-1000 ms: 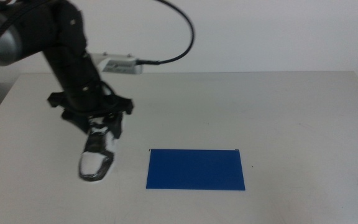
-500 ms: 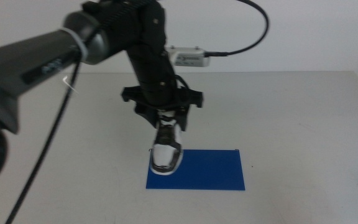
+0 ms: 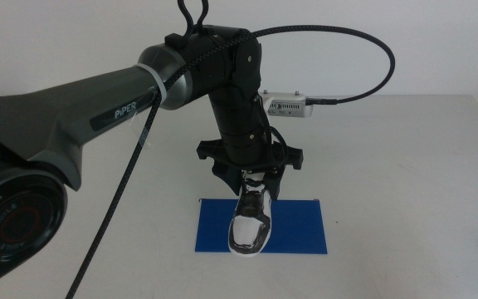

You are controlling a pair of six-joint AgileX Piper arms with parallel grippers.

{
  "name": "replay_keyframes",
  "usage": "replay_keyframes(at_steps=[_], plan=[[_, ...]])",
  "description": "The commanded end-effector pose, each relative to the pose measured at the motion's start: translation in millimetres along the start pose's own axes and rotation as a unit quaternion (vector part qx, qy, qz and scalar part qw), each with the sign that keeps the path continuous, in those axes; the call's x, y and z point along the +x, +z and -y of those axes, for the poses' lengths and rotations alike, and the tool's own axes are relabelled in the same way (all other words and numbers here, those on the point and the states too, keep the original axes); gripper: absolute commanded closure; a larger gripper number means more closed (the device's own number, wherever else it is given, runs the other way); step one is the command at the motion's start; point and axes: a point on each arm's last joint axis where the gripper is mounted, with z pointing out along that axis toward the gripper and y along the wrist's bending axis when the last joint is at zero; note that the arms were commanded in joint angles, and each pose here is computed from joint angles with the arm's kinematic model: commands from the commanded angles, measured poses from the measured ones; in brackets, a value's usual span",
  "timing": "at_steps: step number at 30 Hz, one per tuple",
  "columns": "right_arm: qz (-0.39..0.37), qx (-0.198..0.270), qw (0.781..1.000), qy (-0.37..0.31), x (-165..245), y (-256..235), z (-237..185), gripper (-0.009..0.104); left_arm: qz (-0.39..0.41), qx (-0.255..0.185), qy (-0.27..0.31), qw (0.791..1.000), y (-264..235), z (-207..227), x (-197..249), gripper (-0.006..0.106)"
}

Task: Use one arm to grab the shoe from the table and place it on the mat.

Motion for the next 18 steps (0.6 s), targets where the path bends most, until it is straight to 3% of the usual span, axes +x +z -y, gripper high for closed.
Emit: replay_keyframes(at_steps=[1,4,9,14,18], plan=[[0.054,0.006,0.998,-0.01,-11.3,-2.6,0.9,0.029,0.0,0.013,0.041,0.999,-37.1,9.7,9.6,0.086],[0.054,0.006,0.998,-0.01,-11.3,-2.6,0.9,0.029,0.001,0.011,0.106,0.994,-37.1,9.4,9.5,0.086],[0.054,0.006,0.998,-0.01,-11.3,-2.6,0.9,0.029,0.004,0.012,0.251,0.968,-37.1,9.6,9.4,0.086],[0.054,0.006,0.998,-0.01,-11.3,-2.6,0.9,0.029,0.005,0.011,0.392,0.92,-37.1,9.7,9.5,0.086],[0.054,0.006,0.998,-0.01,-11.3,-2.6,0.9,0.029,0.009,0.019,0.469,0.883,-37.2,11.2,9.8,0.086]])
